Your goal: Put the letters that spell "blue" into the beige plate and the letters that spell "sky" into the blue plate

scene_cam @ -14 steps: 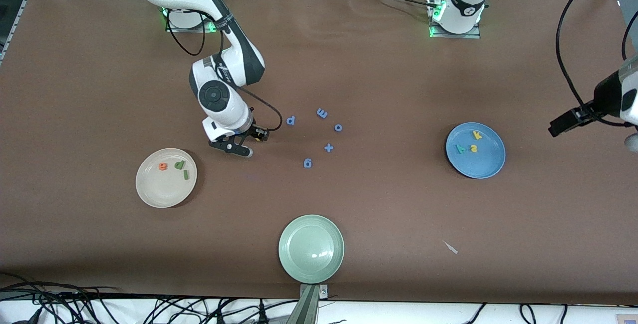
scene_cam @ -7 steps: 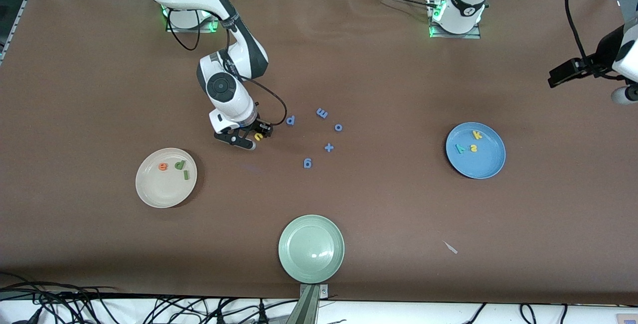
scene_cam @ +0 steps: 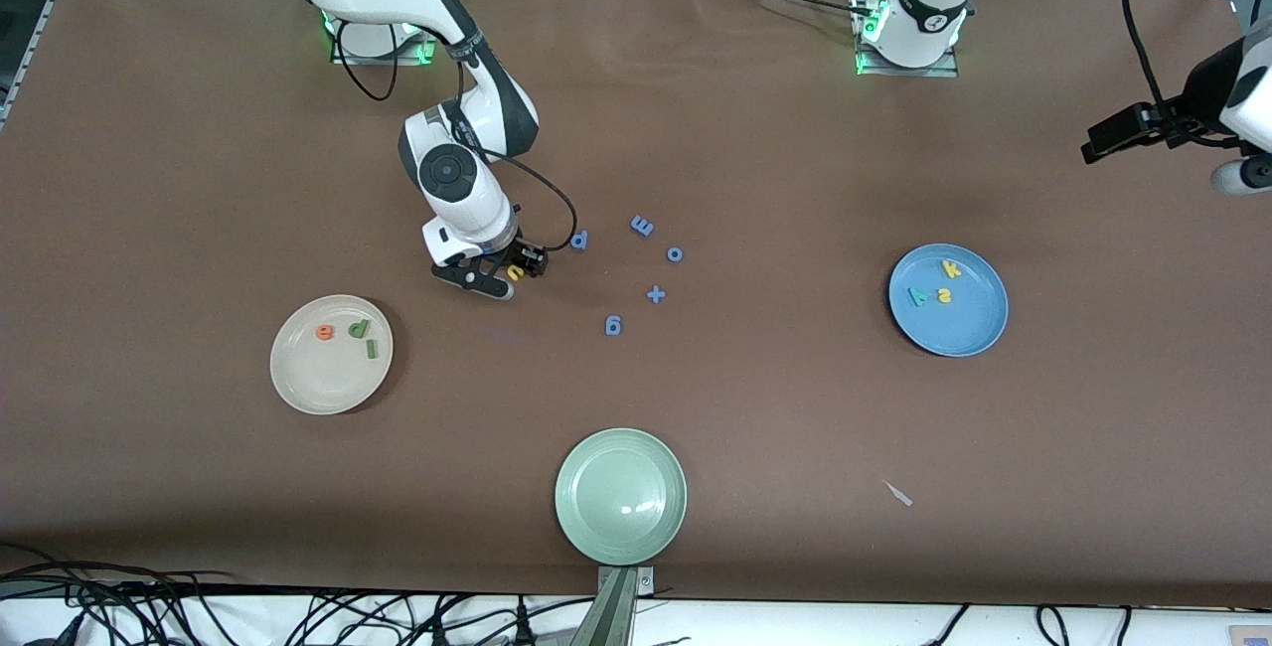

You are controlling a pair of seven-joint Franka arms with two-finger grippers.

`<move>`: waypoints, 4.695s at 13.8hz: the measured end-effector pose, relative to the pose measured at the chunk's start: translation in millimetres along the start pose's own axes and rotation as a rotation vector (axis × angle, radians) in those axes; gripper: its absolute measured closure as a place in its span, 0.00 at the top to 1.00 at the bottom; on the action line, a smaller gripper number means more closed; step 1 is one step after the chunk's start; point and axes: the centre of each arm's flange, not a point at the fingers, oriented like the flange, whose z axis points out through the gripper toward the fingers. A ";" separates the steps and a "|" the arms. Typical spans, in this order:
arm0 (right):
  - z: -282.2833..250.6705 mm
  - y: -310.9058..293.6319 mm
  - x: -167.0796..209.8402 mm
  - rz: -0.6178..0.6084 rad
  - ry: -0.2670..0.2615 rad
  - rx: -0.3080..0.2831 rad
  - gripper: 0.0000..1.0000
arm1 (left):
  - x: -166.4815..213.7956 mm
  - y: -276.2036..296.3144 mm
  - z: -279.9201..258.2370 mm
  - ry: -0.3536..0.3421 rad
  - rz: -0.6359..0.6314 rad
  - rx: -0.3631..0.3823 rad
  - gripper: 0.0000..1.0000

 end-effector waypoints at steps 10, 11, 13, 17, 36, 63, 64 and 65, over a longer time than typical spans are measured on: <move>-5.2 1.9 6.7 -0.018 0.019 0.004 0.35 | -1.6 17.1 -2.2 0.020 0.042 -0.007 1.00; -8.6 1.8 7.9 -0.023 0.022 0.007 0.31 | -1.4 16.2 -2.8 0.021 0.041 -0.008 1.00; -8.2 8.3 13.6 -0.035 0.021 -0.006 0.30 | 0.2 15.5 -1.1 0.018 0.040 -0.007 1.00; -38.7 32.4 56.4 -0.121 -0.011 -0.074 0.30 | 1.2 29.8 3.5 0.014 0.065 0.007 1.00; -141.8 161.6 229.6 -0.455 -0.016 -0.101 0.59 | 14.7 29.3 -7.1 0.041 0.057 0.009 1.00; -415.0 225.8 183.1 -0.372 -0.070 -0.022 1.00 | 15.7 20.1 -17.5 0.061 0.041 0.003 1.00; -416.1 229.0 178.4 -0.367 -0.067 -0.021 1.00 | 15.4 20.6 -18.6 0.064 0.042 0.003 1.00; -417.7 229.3 172.3 -0.360 -0.064 -0.020 1.00 | 15.0 21.8 -19.4 0.066 0.044 0.003 1.00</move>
